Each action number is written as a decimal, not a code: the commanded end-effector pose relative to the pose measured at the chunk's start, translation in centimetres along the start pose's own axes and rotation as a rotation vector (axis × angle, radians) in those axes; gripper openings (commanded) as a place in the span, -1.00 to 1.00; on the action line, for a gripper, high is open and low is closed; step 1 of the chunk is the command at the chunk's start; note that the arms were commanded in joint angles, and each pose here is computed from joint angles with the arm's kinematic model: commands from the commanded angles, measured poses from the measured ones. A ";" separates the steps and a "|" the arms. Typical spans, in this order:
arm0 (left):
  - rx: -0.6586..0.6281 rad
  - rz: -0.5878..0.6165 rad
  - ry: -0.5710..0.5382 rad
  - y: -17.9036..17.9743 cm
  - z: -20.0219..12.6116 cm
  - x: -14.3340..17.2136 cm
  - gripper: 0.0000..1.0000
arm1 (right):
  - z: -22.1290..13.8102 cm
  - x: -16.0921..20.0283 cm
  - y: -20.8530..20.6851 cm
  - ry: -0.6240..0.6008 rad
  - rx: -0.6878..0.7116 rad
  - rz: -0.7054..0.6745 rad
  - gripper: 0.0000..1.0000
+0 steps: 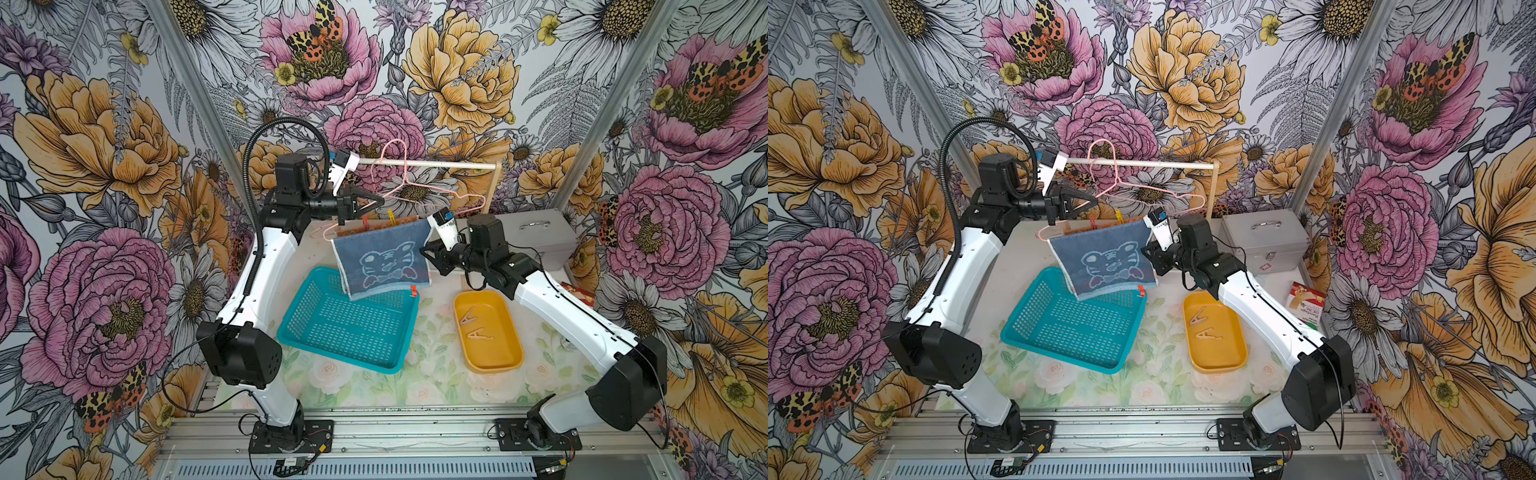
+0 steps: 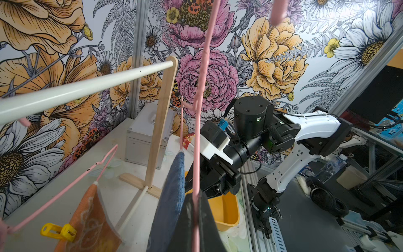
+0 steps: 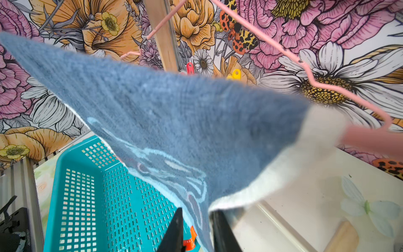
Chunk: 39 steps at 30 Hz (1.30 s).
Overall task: Remove the clothespins securing towels to the hanger
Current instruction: Remove the towel from the hanger.
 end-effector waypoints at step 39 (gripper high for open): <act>-0.128 -0.001 -0.046 2.5 -3.0 -1.4 -1.00 | -5.9 -2.3 1.8 -0.056 0.087 -0.067 -1.00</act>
Point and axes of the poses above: each gripper's point midway between its finger pads, its own z axis out along the fingers, its own y axis along the line the jaws close on, x = y × z, the point moved 8 cm from there along -z, back along the fingers, and after that the axes turned 1 degree about -z, right-handed, at the moved point
